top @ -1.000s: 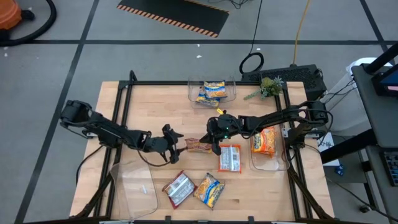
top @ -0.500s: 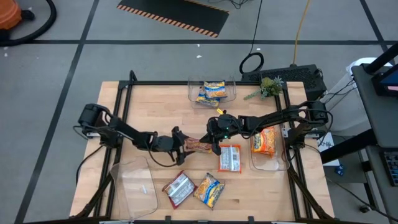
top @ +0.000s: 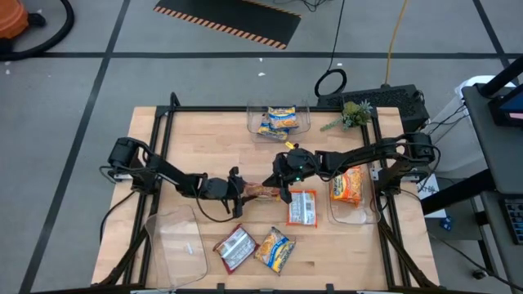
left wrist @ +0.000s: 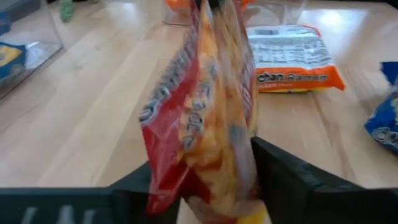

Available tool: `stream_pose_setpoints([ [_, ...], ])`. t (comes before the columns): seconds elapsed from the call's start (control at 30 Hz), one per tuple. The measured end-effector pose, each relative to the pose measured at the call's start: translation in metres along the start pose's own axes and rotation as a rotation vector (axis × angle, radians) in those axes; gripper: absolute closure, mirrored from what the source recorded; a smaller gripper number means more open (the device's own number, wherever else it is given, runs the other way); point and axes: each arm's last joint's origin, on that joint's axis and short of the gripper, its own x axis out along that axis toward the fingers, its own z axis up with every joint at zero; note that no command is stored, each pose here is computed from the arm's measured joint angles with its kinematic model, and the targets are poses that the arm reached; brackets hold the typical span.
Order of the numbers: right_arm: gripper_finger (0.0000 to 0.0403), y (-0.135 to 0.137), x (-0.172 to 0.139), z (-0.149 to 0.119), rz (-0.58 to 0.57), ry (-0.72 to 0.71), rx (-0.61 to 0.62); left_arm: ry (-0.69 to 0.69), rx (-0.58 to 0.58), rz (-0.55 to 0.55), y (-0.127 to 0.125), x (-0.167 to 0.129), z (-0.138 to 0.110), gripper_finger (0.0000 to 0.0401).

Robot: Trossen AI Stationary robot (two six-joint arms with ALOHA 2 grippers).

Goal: Sort Maruchan noodles
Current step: Put the top red noodle pack into the left transparent bin

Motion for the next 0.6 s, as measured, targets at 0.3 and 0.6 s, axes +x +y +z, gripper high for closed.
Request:
stream_pose_setpoints([
  [0.3, 0.0403, 0.014, -0.028, 0.017, 0.013, -0.025, -0.027, -0.009, 0.011, -0.010, 0.000, 0.000, 0.001, 0.0281],
  [0.6, 0.0403, 0.029, -0.055, 0.028, 0.028, -0.027, -0.043, -0.093, -0.002, -0.025, -0.003, -0.012, 0.022, 0.0278],
])
